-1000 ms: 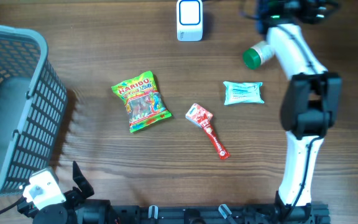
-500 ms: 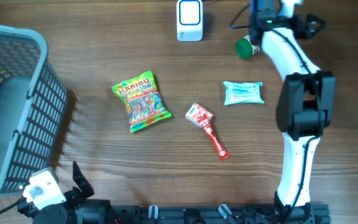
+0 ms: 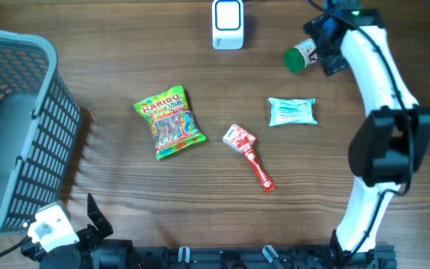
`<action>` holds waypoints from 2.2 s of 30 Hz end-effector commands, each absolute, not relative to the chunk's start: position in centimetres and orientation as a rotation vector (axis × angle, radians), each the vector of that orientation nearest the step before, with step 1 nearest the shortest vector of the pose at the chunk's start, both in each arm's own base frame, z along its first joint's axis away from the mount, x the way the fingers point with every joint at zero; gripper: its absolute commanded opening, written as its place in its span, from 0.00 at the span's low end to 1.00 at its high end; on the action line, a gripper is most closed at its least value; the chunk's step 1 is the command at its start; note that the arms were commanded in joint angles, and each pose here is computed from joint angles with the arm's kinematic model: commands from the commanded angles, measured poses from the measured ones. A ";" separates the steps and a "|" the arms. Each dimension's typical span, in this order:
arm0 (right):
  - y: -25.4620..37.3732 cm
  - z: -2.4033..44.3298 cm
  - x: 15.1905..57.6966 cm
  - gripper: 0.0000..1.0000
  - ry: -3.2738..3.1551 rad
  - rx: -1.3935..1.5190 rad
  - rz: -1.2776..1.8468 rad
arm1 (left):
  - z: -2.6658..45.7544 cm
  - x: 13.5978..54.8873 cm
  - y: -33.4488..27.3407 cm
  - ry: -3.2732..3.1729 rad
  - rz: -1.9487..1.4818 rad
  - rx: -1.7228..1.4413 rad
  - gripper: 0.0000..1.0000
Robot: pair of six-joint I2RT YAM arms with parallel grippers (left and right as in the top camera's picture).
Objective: Scan the item barcode
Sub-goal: 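Carry the jar past the scanner and set it at the right edge, then reach the right gripper to the mint-green wipes pack and grasp it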
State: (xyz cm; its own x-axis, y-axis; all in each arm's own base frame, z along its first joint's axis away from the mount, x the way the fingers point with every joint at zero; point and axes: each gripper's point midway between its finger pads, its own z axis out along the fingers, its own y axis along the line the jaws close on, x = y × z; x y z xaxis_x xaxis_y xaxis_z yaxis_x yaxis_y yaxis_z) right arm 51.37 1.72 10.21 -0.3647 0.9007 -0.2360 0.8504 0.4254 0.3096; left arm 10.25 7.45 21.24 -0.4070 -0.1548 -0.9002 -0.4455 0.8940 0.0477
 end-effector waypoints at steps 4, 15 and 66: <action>4.8 2.1 52.4 0.95 2.365 1.701 0.324 | 21.4 10.2 7.5 1.976 0.339 -0.449 1.00; 0.4 -0.3 52.5 0.50 2.428 1.504 0.077 | 21.4 10.2 7.5 1.976 0.339 -0.449 1.00; 10.4 8.3 42.3 1.00 2.581 1.426 -0.117 | 21.4 10.2 7.5 1.976 0.339 -0.449 1.00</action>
State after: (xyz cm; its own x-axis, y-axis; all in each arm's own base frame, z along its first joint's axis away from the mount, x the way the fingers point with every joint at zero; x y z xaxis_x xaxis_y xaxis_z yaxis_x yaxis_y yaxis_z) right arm 43.26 8.53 11.27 -0.5663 0.7842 -0.2534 0.8012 0.5960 0.0539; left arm 10.25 7.45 21.21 -0.4077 -0.1547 -0.8999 -0.4455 0.8940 0.0481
